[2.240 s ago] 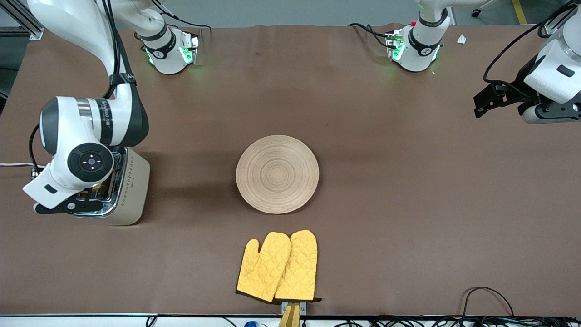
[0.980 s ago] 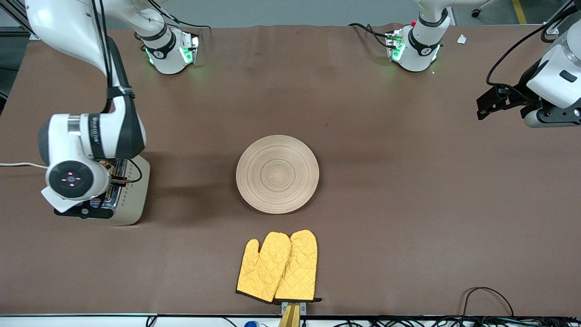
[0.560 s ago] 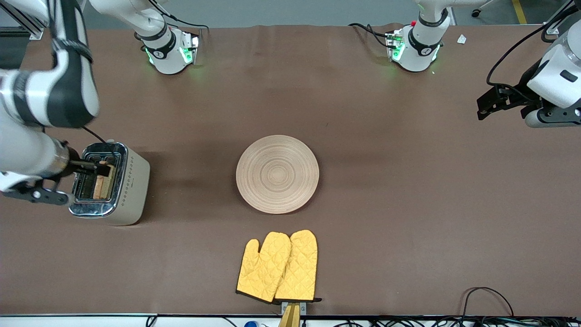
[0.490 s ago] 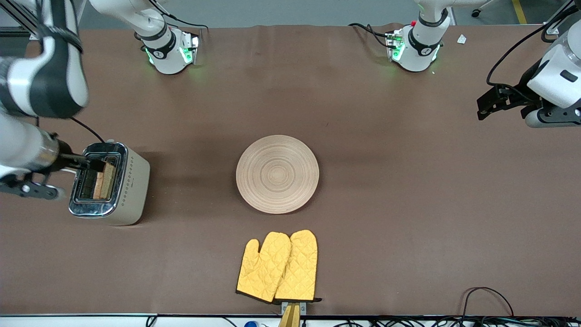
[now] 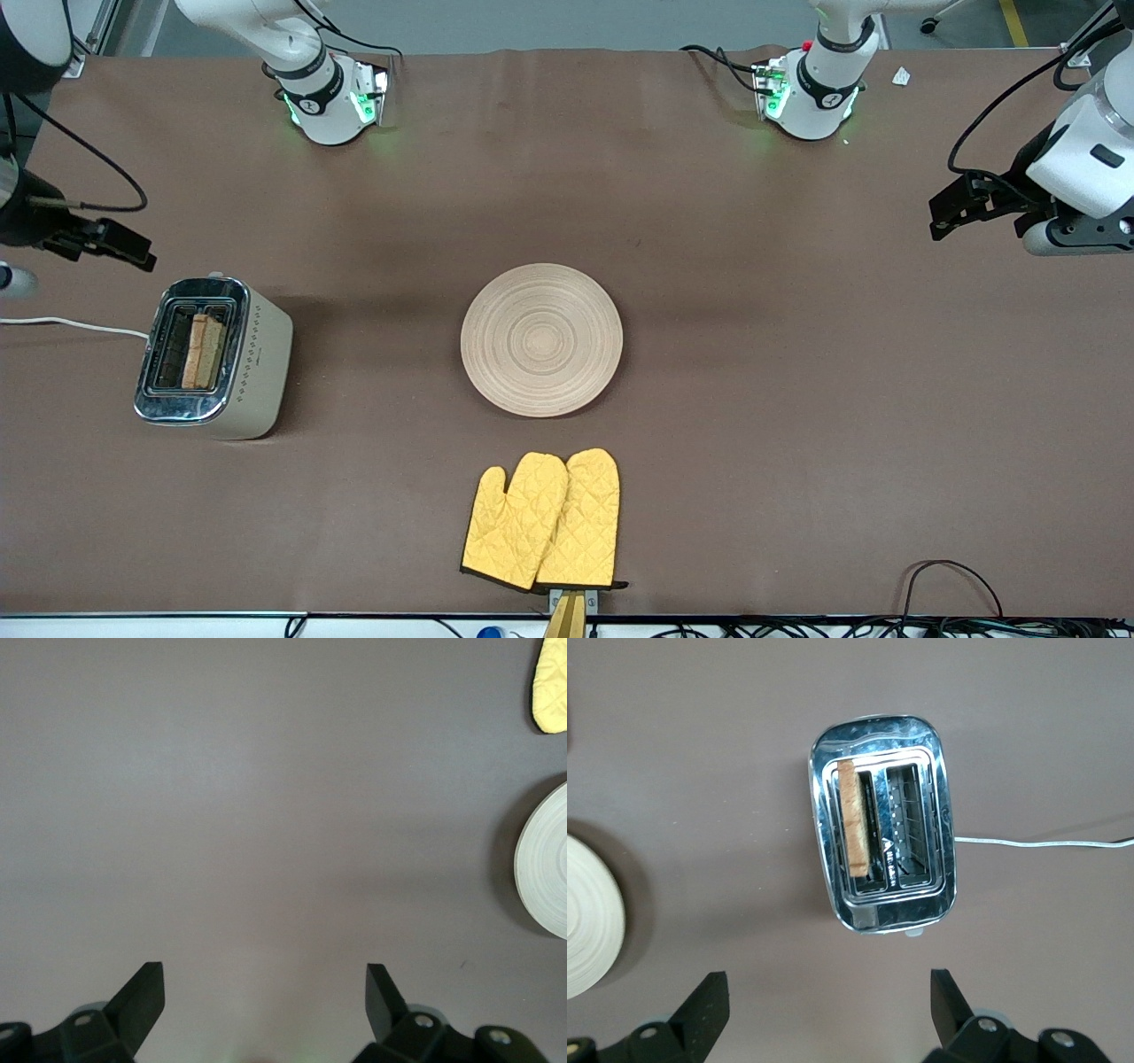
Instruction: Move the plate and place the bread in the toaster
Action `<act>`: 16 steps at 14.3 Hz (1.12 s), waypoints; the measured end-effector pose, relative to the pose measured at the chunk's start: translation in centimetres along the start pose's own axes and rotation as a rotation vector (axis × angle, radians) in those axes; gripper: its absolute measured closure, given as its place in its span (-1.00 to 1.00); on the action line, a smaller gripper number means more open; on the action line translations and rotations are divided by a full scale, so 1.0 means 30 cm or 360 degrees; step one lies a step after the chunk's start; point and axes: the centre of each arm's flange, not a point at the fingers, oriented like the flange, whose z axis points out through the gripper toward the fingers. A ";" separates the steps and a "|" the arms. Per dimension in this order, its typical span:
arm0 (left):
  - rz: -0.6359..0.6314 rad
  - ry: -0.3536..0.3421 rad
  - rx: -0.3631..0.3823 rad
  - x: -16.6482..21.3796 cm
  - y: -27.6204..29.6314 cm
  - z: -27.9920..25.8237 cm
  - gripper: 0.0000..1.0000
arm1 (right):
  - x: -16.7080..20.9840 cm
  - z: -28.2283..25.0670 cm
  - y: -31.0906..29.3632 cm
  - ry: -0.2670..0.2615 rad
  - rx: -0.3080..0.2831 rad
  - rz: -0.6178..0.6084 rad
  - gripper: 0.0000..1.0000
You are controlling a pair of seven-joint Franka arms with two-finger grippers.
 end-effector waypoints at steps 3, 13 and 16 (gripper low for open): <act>0.0023 -0.0006 0.0001 -0.001 0.001 0.002 -1.00 | -0.044 -0.052 0.011 0.0035 0.0022 -0.0109 -1.00; 0.0087 0.0008 0.0011 -0.055 0.015 -0.028 -1.00 | -0.079 -0.135 0.083 0.0050 0.0015 -0.0224 -1.00; 0.0085 0.0001 0.0012 -0.057 0.012 -0.021 -1.00 | -0.086 -0.184 0.075 0.0084 0.0016 -0.0233 -1.00</act>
